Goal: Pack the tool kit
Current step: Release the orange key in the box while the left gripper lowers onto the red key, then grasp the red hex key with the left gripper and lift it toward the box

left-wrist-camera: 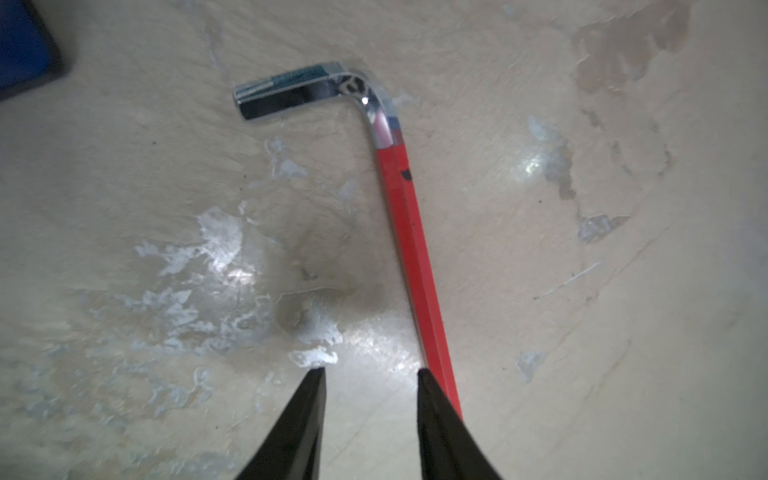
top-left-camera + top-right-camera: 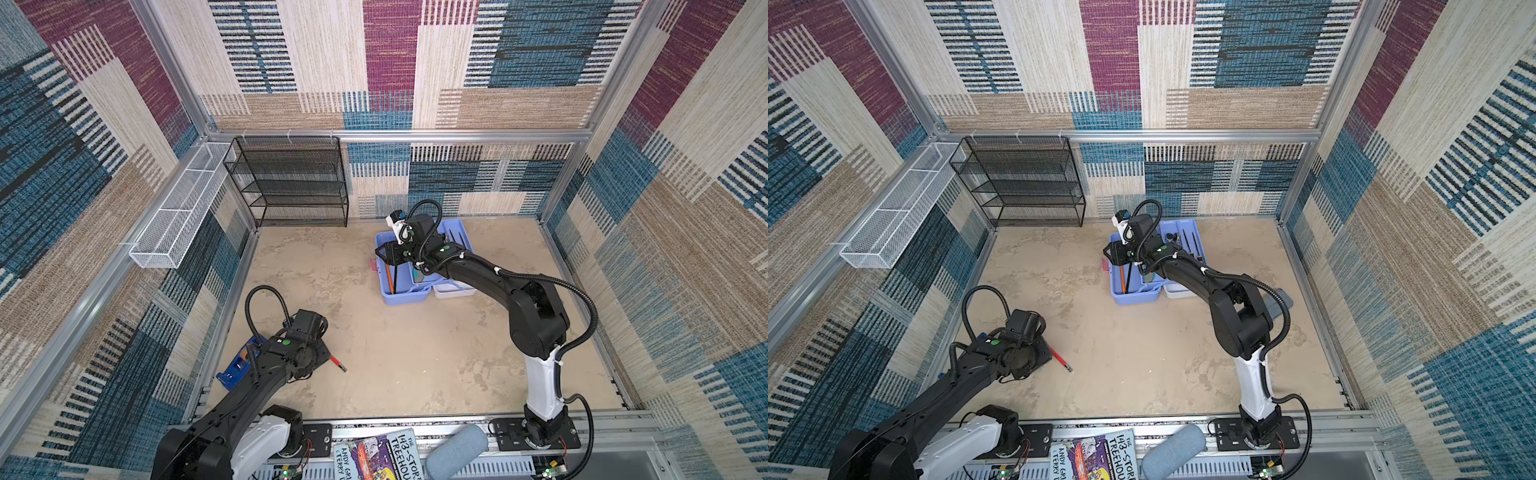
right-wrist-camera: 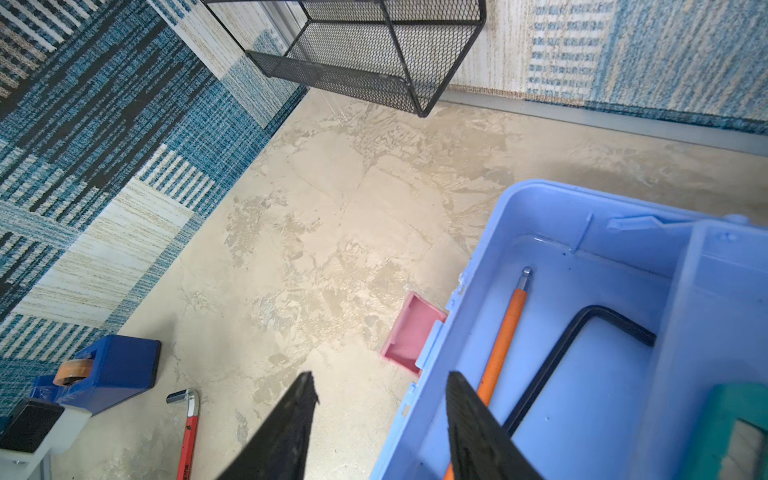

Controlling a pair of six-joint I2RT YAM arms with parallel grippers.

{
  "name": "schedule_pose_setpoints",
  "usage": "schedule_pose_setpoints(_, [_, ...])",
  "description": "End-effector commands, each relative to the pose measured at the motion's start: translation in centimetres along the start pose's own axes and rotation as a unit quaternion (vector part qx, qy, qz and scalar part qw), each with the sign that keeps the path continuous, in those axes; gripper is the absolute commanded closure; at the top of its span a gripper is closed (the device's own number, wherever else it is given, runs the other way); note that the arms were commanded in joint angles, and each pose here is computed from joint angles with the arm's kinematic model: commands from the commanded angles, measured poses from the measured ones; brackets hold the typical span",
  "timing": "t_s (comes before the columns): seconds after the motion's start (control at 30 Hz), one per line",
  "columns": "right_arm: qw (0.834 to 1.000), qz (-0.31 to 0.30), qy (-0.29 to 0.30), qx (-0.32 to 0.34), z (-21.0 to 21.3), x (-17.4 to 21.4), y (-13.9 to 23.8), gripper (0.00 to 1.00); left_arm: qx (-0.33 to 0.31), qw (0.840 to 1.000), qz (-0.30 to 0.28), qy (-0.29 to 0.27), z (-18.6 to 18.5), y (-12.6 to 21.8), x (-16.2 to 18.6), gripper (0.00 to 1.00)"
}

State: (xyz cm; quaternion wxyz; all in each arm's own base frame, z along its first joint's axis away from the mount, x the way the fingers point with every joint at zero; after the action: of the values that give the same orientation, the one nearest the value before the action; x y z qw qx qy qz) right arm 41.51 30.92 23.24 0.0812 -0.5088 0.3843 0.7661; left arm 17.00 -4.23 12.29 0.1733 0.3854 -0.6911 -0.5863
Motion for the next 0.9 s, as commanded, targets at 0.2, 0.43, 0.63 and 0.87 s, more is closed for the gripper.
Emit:
schedule_pose_setpoints(0.2, [1.000, -0.016, 0.017, -0.004, 0.4, -0.6, 1.0, 0.46, -0.006, 1.000, -0.009, -0.011, -1.6, -0.6, -0.9, 0.58])
schedule_pose_setpoints(0.43, [1.000, -0.011, 0.018, -0.001, 0.4, -0.3, 1.0, 0.46, -0.012, 1.000, -0.004, -0.019, -1.7, -1.3, -0.8, 0.58])
schedule_pose_setpoints(0.63, [1.000, -0.008, 0.017, 0.000, 0.4, -0.1, 0.9, 0.46, -0.004, 1.000, -0.006, -0.024, -2.1, -1.4, -0.9, 0.58])
schedule_pose_setpoints(0.87, [1.000, -0.005, 0.012, 0.001, 0.4, 0.4, 1.2, 0.46, -0.013, 0.999, 0.010, -0.044, -2.4, -2.0, -0.8, 0.58])
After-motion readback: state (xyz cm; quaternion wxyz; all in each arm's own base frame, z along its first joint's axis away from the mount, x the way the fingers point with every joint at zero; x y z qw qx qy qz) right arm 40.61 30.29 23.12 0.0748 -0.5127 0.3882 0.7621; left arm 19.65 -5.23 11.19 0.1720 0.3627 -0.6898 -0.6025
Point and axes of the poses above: each gripper's point midway between its finger pads, its own y axis back along the fingers, its own z axis along the line the jaws close on, x = y × z, the point moved 9 cm from there along y, back along the fingers, and after that the axes turned 13 degrees about y, right-handed, at the moved point
